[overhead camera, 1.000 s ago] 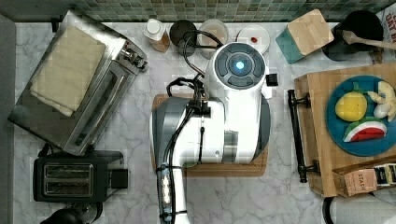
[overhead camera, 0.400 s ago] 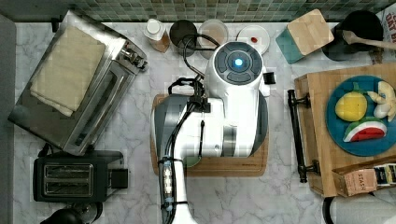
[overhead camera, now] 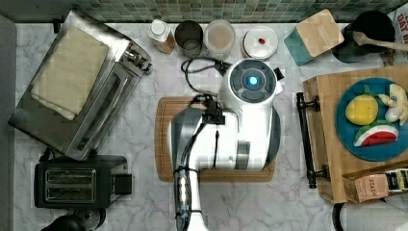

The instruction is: Open the drawer.

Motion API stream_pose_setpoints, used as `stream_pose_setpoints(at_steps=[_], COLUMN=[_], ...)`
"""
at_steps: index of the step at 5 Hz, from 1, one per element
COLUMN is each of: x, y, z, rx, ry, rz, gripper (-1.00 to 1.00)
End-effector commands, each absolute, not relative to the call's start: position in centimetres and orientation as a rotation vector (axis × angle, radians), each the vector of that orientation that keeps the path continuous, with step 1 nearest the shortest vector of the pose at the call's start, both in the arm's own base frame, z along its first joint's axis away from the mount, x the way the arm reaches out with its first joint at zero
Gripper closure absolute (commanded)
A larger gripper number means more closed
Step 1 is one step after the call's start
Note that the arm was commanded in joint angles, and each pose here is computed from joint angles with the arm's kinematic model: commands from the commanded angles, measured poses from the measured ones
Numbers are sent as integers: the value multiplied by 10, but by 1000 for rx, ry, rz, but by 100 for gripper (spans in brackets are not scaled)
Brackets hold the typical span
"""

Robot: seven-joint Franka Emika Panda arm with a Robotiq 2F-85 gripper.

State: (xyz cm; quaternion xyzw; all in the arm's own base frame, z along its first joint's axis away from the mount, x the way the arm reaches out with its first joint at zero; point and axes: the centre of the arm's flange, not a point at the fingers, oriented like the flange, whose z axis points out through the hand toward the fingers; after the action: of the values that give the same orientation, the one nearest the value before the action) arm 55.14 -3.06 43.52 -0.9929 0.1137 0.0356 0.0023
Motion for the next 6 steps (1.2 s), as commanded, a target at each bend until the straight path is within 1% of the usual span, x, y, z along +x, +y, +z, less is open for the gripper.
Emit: stream_pose_setpoints(at_steps=[1, 2, 3, 5, 6], x=[484, 474, 476, 483, 489], y=[-121, -152, -173, -197, -202], z=[434, 430, 423, 397, 384], rx=[-3257, -3298, -3312, -3337, -3362], ry=[-61, -238, -315, -328, -346], rz=[55, 19, -31, -93, -81], gripper=[-100, -100, -100, -100, -100])
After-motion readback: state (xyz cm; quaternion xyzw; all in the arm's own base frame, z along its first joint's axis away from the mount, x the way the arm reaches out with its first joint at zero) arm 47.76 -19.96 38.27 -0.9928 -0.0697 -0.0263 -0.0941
